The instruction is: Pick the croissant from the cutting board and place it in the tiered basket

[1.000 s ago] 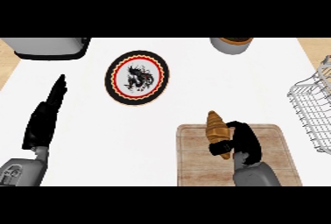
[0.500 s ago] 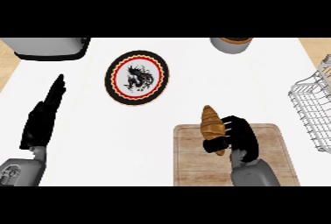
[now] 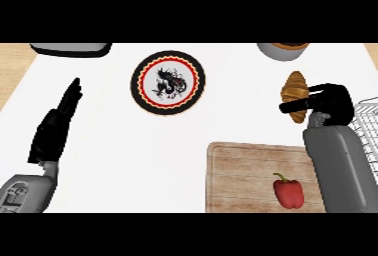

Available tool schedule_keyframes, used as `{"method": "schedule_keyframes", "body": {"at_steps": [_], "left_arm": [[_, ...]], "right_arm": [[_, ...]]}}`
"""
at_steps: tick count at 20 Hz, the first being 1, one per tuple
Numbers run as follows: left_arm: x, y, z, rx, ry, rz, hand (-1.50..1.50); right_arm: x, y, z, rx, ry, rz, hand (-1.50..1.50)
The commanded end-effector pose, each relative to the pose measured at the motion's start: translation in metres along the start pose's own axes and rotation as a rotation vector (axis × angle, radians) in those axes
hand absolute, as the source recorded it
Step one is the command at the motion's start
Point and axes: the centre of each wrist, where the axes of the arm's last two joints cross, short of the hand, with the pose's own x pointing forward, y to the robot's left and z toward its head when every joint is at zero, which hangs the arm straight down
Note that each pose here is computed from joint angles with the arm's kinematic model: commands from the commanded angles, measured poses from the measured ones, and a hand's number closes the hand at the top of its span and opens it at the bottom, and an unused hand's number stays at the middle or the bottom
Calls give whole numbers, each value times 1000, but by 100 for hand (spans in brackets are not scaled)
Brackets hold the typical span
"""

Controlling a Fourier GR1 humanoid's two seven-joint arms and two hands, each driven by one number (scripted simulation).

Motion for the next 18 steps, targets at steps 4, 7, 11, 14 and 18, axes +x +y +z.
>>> {"method": "schedule_keyframes", "body": {"at_steps": [4,7,11,14,18], "left_arm": [[8,-9,-5,-43,-34,0,0],[13,-14,-9,-49,-37,3,0],[21,-14,-15,-49,-40,8,0],[15,-20,-11,-46,-31,-1,0],[2,-12,-5,-40,-9,-1,0]], "right_arm": [[56,-81,-40,-487,129,-188,150],[76,-102,-42,-647,119,-174,150],[99,-124,-44,-800,146,-152,150],[120,-135,-39,-877,203,-51,150],[139,-138,-36,-880,270,29,150]]}}
